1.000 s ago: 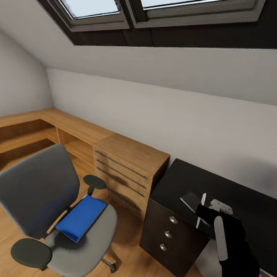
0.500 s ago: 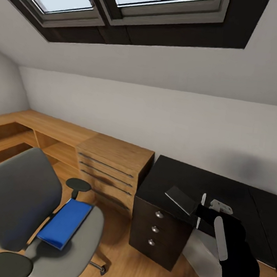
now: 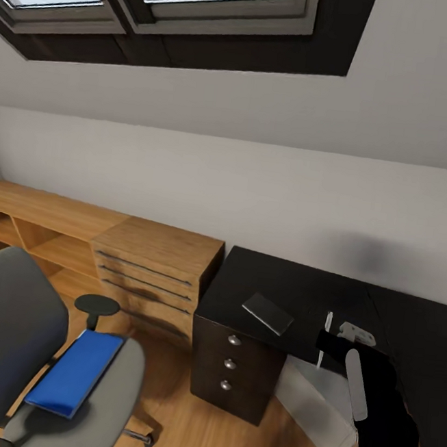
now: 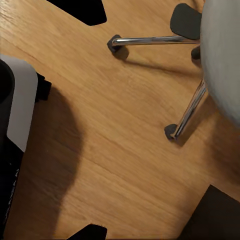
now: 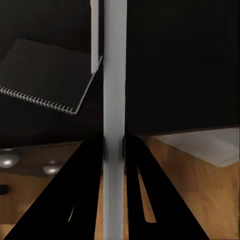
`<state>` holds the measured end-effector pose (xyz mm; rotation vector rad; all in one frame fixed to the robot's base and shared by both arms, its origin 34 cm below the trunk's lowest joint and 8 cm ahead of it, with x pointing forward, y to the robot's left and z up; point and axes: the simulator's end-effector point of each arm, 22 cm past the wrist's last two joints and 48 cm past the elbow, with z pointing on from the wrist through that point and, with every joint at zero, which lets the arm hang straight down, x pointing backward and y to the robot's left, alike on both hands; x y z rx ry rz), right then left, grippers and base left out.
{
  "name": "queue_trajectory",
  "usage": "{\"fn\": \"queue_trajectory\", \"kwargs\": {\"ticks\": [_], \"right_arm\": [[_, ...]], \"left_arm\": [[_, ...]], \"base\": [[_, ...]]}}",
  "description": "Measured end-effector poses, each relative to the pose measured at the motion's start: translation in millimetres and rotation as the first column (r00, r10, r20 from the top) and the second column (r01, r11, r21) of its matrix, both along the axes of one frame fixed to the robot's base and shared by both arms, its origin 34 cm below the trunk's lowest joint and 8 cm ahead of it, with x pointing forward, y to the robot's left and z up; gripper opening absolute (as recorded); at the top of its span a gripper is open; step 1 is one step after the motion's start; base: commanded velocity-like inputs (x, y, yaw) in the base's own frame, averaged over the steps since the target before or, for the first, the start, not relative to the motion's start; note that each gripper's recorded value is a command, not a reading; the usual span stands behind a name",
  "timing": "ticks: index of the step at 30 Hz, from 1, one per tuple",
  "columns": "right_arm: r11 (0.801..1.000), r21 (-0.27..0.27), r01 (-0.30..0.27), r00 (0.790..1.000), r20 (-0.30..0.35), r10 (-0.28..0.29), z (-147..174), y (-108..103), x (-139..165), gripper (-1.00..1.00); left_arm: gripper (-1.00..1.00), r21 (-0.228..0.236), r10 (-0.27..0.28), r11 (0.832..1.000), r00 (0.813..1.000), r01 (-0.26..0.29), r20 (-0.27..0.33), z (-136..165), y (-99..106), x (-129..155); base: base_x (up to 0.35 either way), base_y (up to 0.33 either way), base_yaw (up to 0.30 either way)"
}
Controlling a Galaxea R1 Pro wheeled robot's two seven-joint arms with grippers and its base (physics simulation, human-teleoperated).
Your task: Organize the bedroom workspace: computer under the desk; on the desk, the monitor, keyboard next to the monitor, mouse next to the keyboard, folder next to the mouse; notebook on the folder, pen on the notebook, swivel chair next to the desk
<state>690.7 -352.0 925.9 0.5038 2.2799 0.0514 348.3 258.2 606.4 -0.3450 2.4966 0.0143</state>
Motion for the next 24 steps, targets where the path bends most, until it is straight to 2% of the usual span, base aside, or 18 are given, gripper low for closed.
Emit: {"fn": "queue_trajectory", "kwargs": {"ticks": [8,16,24], "right_arm": [[1.000,0.002,-0.001,1.000,-0.008,0.001,-3.3,0.6,-0.9,-1.00],[1.000,0.004,-0.001,1.000,-0.014,0.001,-6.3,1.1,-1.7,-1.00],[1.000,0.003,-0.004,1.000,-0.019,0.004,-8.4,1.6,-2.1,-1.00]], "left_arm": [[1.00,-0.003,-0.001,1.000,1.000,0.001,0.000,0.0,-2.2,0.0],[1.00,-0.003,-0.001,1.000,1.000,0.001,0.000,0.0,-2.5,0.0],[1.00,-0.002,0.000,1.000,1.000,0.000,0.000,0.0,-1.9,-0.1]], "base": [[0.000,-0.008,-0.259],[0.000,-0.141,-0.254],[0.010,-0.021,-0.080]]}}
